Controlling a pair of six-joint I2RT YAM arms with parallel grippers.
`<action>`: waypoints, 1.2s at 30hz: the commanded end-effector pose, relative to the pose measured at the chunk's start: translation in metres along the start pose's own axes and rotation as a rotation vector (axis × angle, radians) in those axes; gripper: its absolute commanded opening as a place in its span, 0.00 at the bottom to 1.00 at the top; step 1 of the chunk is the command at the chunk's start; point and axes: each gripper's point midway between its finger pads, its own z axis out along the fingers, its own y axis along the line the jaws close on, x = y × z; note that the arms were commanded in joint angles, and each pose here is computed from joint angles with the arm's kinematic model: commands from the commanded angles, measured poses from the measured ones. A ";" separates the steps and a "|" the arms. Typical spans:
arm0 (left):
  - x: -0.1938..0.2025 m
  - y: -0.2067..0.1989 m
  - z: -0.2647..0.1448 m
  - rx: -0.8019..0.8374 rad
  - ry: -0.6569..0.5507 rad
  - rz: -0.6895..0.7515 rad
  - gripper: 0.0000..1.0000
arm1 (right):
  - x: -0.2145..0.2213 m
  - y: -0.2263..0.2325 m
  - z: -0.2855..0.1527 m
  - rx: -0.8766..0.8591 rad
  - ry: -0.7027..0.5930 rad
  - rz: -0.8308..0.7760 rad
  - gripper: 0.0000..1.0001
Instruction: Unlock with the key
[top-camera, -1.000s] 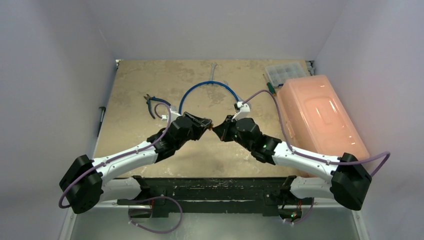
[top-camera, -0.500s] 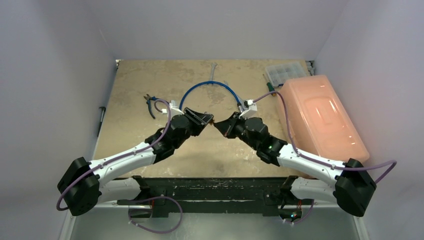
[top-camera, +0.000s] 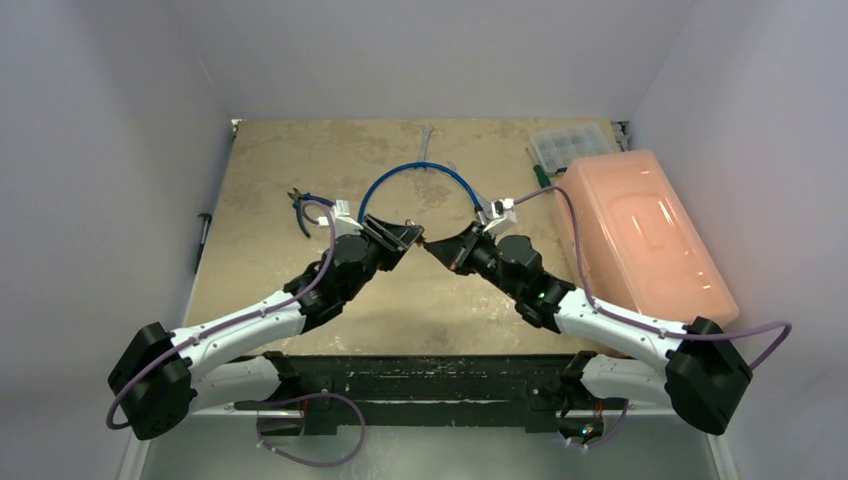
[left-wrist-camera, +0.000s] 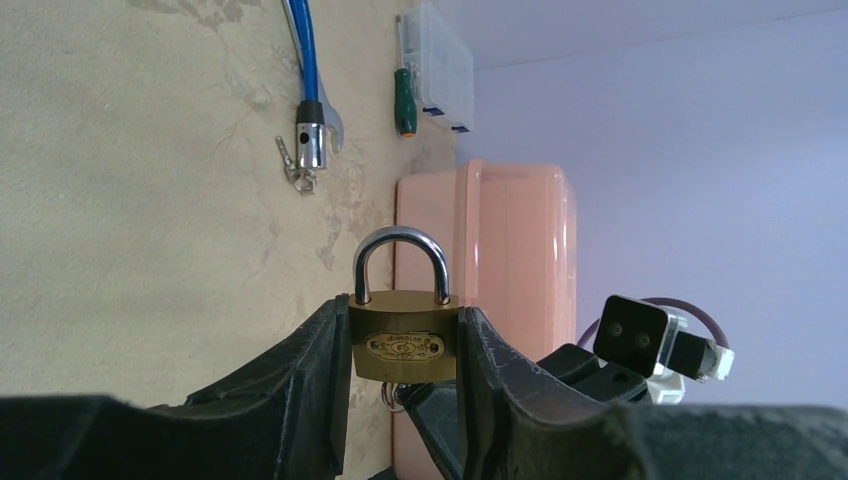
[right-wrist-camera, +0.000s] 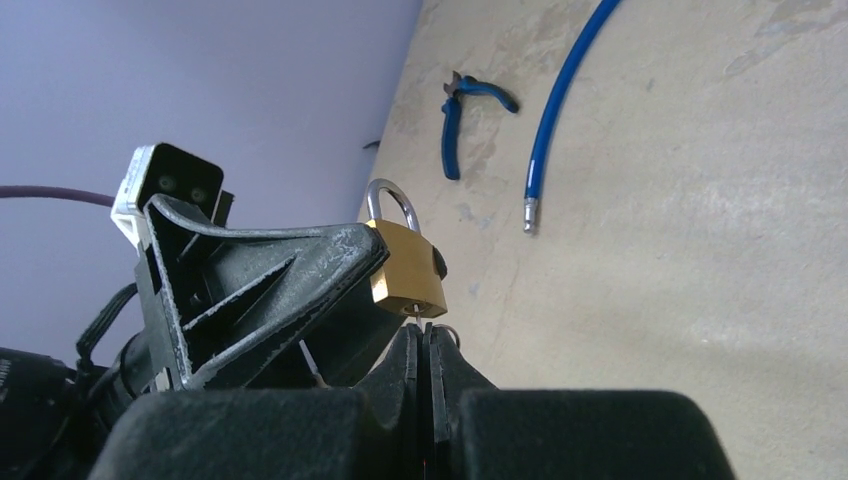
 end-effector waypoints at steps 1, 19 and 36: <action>0.007 -0.098 -0.039 0.365 0.101 -0.094 0.00 | 0.003 -0.014 0.005 0.034 0.001 0.062 0.00; 0.007 -0.111 -0.054 0.488 0.103 -0.107 0.00 | -0.002 -0.011 0.011 -0.016 0.010 0.175 0.00; 0.000 -0.106 -0.057 0.494 0.067 -0.112 0.00 | -0.002 -0.009 0.009 -0.061 0.058 0.120 0.00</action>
